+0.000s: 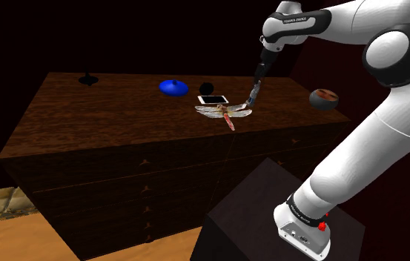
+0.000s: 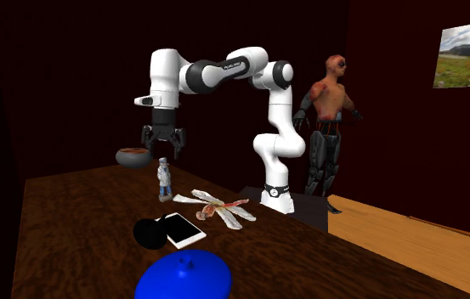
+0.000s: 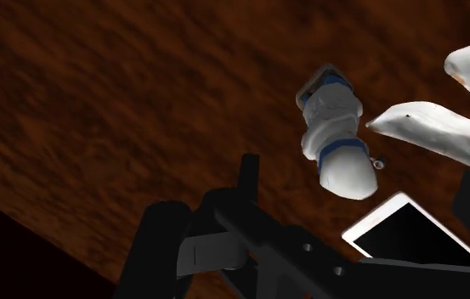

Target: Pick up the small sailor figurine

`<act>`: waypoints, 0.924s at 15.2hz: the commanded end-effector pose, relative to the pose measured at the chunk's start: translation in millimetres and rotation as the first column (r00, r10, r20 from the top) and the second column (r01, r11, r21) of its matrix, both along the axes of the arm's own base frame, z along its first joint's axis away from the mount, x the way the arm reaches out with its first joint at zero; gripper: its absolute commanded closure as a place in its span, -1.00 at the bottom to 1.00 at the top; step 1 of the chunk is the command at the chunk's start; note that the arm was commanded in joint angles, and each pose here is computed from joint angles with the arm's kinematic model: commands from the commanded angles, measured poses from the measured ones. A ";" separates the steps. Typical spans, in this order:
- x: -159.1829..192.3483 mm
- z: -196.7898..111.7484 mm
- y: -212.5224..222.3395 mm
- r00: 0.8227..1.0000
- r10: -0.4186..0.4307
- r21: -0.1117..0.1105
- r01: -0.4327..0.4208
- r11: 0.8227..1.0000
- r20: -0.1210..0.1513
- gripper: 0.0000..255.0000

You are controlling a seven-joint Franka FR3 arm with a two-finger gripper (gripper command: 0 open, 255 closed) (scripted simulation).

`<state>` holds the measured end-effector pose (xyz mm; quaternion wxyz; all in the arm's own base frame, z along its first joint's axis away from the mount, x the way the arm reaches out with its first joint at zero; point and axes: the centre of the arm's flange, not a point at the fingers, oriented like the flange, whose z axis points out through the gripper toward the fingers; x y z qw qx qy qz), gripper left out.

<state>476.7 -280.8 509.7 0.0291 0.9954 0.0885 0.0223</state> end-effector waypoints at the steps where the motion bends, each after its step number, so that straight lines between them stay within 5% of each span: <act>1: 0.5 -9.8 -0.7 1.000 0.001 -0.001 -0.001 1.000 0.000 -1.00; 6: 0.5 -28.7 -0.7 1.000 0.001 -0.001 -0.001 1.000 0.000 -1.00; 7: 0.4 -29.4 -0.2 1.000 0.001 -0.001 -0.001 1.000 0.000 1.00; 14: 0.8 -29.9 -1.2 1.000 0.001 -0.001 -0.001 1.000 0.000 1.00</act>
